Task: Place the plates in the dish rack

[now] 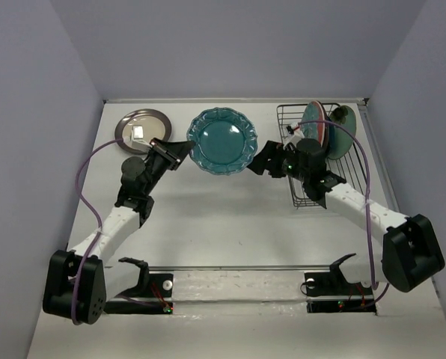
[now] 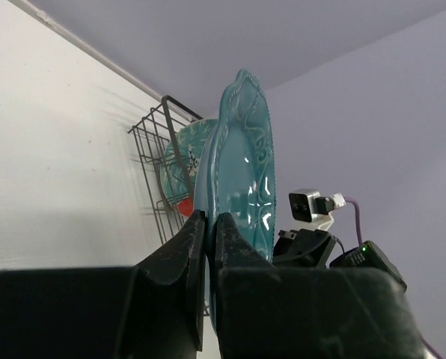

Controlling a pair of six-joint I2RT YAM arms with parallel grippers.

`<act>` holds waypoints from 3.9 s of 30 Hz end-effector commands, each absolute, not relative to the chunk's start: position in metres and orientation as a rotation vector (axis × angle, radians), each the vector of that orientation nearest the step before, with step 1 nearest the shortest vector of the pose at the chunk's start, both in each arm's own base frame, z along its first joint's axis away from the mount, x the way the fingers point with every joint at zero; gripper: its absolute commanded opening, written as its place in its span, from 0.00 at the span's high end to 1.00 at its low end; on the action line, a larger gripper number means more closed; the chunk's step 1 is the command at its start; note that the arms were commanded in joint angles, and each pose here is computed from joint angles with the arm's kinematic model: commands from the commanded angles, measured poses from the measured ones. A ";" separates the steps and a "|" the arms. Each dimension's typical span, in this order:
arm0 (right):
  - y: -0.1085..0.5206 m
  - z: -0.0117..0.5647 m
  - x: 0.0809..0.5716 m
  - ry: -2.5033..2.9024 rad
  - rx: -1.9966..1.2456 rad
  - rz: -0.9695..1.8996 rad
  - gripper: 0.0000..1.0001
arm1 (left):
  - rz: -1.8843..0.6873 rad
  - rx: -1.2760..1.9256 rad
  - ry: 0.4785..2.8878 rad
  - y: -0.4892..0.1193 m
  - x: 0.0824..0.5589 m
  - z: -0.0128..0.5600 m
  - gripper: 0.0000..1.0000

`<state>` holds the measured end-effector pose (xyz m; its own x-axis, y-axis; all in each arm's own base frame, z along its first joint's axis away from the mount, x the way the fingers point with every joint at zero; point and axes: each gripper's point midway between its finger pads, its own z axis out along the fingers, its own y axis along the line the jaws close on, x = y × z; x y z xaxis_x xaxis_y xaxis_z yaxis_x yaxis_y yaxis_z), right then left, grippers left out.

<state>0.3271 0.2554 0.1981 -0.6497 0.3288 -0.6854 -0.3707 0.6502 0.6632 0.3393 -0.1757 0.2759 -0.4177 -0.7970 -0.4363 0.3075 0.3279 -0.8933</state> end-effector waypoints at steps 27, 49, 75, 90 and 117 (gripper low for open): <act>0.263 0.279 0.286 1.754 -0.305 1.168 0.04 | -1.534 -0.089 1.351 -0.204 0.278 0.376 0.94; 0.212 0.321 0.320 1.662 -0.069 0.977 0.93 | -1.361 0.061 1.582 -0.210 0.263 0.345 0.01; 0.032 0.389 0.425 1.619 0.165 -0.388 0.93 | -0.701 0.043 1.663 -0.132 0.262 0.315 0.01; 0.038 0.331 0.459 1.727 0.115 -0.499 0.93 | -0.697 0.042 1.653 -0.130 0.260 0.317 0.01; 0.053 0.229 0.483 1.894 0.224 -0.301 0.53 | -0.629 -0.122 1.774 -0.114 0.296 0.284 0.01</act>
